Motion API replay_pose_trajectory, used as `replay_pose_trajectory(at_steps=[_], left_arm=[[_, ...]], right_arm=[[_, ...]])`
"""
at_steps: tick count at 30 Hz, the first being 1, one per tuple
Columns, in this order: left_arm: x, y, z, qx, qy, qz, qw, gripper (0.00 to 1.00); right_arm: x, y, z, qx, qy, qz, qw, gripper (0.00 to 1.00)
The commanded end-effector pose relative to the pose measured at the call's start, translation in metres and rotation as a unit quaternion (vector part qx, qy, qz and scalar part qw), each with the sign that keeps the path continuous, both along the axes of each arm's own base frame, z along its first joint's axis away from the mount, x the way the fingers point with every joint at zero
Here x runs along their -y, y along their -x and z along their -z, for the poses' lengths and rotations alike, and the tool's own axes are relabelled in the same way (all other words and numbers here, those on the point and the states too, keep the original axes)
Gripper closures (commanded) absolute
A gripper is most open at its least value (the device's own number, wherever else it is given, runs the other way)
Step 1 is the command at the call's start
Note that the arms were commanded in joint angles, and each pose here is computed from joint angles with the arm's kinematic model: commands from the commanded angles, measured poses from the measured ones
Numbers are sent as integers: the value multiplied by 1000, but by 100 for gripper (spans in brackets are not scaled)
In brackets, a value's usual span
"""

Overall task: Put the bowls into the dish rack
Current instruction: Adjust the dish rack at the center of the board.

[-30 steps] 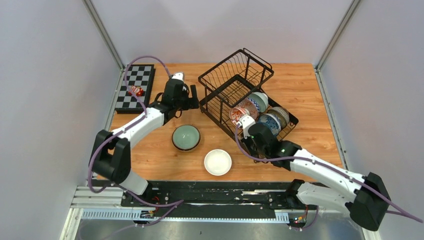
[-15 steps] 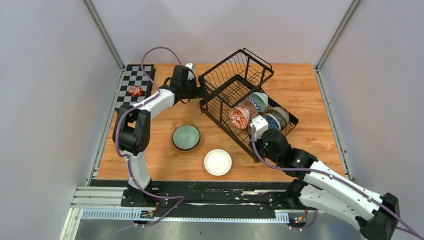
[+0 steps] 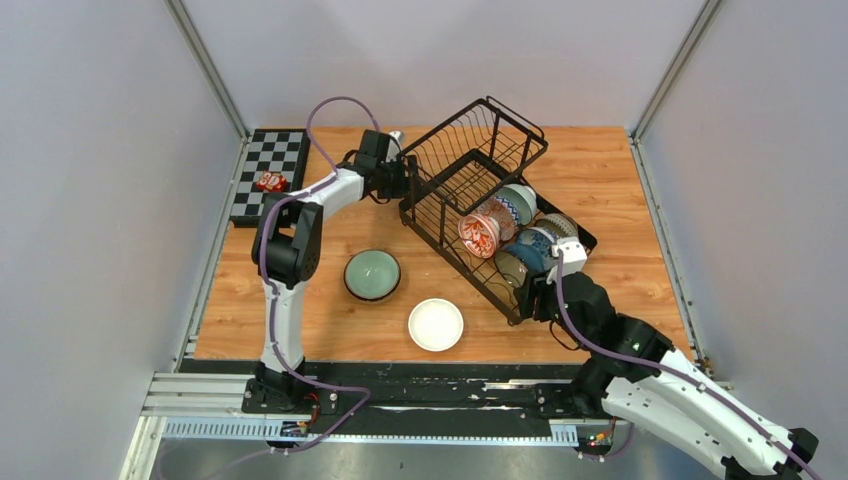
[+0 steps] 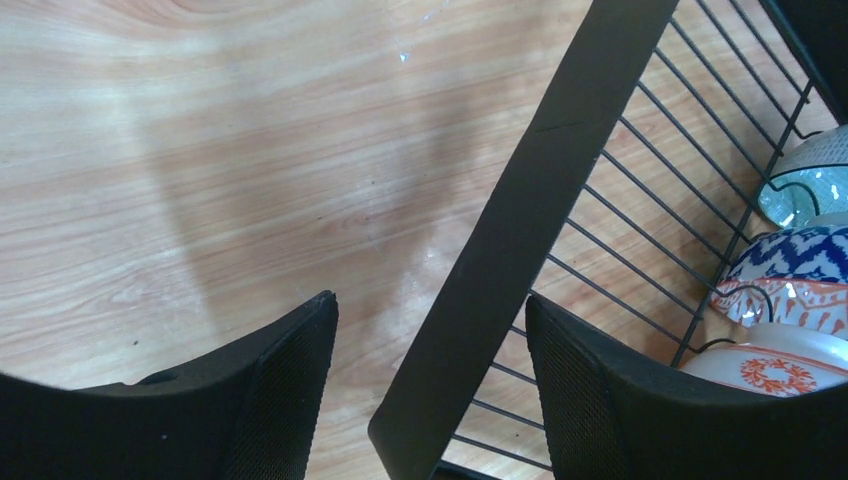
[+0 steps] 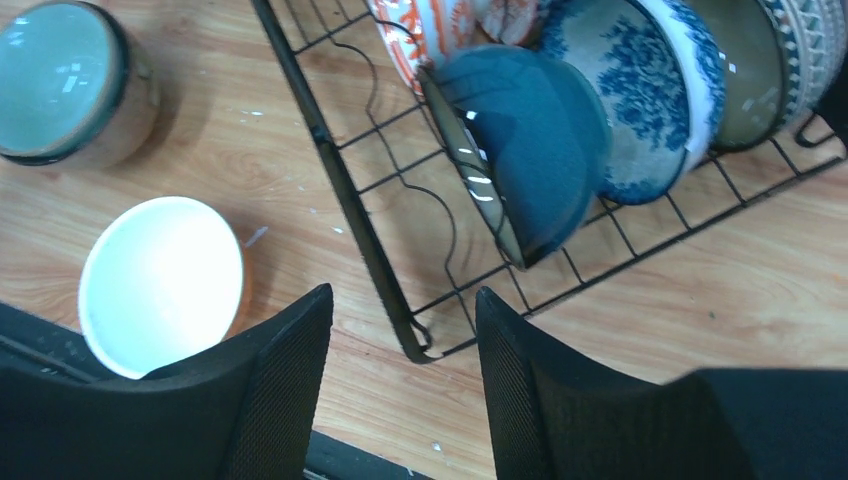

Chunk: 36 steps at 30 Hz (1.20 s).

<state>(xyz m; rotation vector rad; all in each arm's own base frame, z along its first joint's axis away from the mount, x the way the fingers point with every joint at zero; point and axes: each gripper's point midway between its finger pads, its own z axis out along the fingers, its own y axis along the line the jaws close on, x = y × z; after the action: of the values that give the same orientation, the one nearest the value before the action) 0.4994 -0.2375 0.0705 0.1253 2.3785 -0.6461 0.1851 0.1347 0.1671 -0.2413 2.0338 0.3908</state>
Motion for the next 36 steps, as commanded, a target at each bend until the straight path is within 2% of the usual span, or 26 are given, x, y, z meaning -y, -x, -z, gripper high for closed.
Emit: replay_pose_trajectory(at_steps=[1, 5, 9, 14, 17, 25, 29, 36], left_arm=[[8, -1, 6, -14, 15, 22, 1000, 31], [12, -3, 12, -22, 18, 26, 999, 42], [15, -4, 17, -30, 25, 27, 999, 61], [19, -3, 18, -33, 43, 22, 998, 81], [17, -2, 17, -31, 43, 16, 998, 99], [11, 5, 5, -26, 54, -15, 998, 100], [9, 8, -2, -26, 60, -29, 997, 100], [0, 16, -15, -15, 57, -45, 997, 100]], right_arm=[[24, 6, 8, -35, 8, 68, 997, 41], [38, 8, 15, -59, 22, 114, 992, 36], [48, 11, 25, -87, 31, 156, 983, 35], [47, 10, 38, -116, 27, 196, 973, 34], [48, 6, 43, -124, 20, 228, 965, 34], [44, -4, 57, -150, 6, 291, 945, 38], [41, -9, 63, -158, -7, 313, 936, 43], [31, -16, 75, -176, -24, 324, 929, 50]])
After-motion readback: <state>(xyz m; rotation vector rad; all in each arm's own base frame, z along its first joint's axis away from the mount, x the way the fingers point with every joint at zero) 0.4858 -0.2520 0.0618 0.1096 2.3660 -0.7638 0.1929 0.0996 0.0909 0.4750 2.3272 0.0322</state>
